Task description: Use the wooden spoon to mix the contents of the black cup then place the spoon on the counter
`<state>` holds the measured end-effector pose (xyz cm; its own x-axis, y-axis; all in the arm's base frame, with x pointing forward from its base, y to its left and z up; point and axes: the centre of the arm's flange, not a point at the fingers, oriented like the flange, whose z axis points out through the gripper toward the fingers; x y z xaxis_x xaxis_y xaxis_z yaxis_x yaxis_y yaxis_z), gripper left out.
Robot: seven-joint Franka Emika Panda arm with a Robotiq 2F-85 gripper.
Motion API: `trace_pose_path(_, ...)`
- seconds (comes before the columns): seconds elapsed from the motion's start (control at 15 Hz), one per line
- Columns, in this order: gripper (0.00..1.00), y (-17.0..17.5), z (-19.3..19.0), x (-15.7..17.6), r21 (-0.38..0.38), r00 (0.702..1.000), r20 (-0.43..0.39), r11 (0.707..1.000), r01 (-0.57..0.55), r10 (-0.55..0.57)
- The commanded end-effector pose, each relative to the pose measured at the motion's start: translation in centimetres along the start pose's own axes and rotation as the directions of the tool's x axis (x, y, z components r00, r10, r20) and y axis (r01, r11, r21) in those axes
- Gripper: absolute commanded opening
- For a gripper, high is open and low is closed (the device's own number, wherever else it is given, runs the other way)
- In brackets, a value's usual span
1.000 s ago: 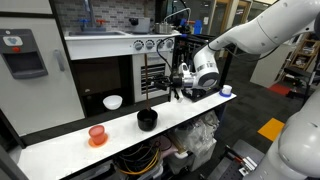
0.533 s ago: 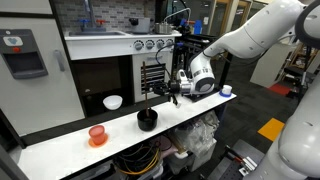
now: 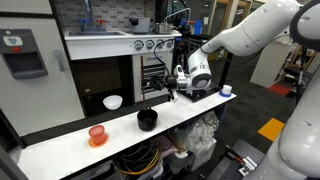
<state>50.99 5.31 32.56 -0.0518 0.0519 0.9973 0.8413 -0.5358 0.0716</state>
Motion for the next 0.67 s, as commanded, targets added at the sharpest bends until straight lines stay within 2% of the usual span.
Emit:
trace_pose_path(0.0, 0.04, -1.6, 1.5, -6.7, -0.032, 1.000, 0.000, 0.999, 0.020, -0.020)
trace_pose_path(0.6, 0.04, -1.9, 2.5, -10.2, -0.028, 0.999, 0.026, 0.999, -0.039, 0.040)
